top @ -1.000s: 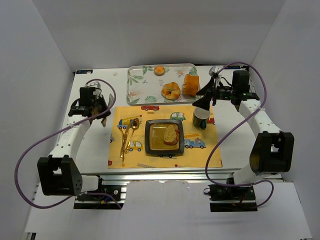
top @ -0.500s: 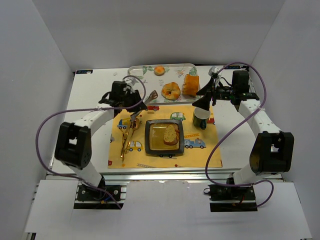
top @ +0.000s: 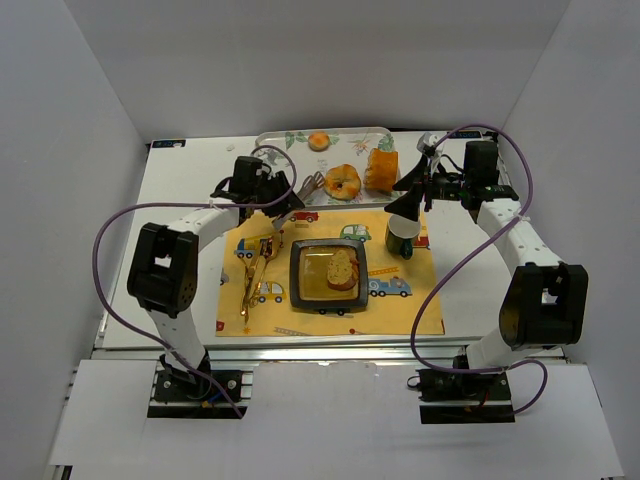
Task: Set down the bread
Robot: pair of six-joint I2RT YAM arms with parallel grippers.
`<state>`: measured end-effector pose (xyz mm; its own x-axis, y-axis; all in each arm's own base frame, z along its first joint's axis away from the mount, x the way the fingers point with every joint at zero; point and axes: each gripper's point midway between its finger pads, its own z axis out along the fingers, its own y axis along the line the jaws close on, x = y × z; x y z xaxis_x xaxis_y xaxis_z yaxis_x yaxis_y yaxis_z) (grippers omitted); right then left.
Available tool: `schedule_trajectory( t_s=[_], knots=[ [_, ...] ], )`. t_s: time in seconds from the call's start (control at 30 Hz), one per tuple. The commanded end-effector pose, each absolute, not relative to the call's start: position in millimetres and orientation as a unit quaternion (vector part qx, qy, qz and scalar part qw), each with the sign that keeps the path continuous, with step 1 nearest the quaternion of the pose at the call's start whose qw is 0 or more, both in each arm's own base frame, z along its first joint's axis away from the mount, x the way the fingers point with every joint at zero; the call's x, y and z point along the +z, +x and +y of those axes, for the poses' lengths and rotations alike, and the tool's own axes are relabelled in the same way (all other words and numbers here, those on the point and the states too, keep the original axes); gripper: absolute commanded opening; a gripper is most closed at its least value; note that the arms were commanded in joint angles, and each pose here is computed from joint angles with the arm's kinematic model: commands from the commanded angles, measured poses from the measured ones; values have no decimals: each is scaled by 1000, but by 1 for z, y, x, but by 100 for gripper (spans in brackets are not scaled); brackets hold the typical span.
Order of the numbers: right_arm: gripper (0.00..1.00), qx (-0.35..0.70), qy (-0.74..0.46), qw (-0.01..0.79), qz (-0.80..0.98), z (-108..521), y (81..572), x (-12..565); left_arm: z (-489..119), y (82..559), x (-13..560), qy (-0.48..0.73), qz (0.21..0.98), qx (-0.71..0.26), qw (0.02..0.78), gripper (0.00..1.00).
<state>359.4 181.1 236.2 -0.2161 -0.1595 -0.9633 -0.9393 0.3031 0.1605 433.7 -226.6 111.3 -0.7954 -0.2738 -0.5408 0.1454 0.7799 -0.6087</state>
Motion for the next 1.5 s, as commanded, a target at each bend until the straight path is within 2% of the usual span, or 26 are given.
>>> schedule_trajectory(
  t_s=[0.0, 0.5, 1.2, 1.47],
  knots=[
    [83, 407, -433, 487, 640, 183, 355, 254, -238, 450, 140, -29, 865, -360, 347, 50],
    [83, 408, -435, 487, 638, 183, 357, 254, -243, 473, 126, -17, 877, -336, 344, 52],
    [83, 409, -434, 486, 639, 183, 357, 253, -247, 446, 127, -2, 874, -364, 322, 52],
    [83, 410, -433, 486, 639, 183, 356, 252, -250, 448, 132, -5, 868, -374, 327, 52]
  ],
)
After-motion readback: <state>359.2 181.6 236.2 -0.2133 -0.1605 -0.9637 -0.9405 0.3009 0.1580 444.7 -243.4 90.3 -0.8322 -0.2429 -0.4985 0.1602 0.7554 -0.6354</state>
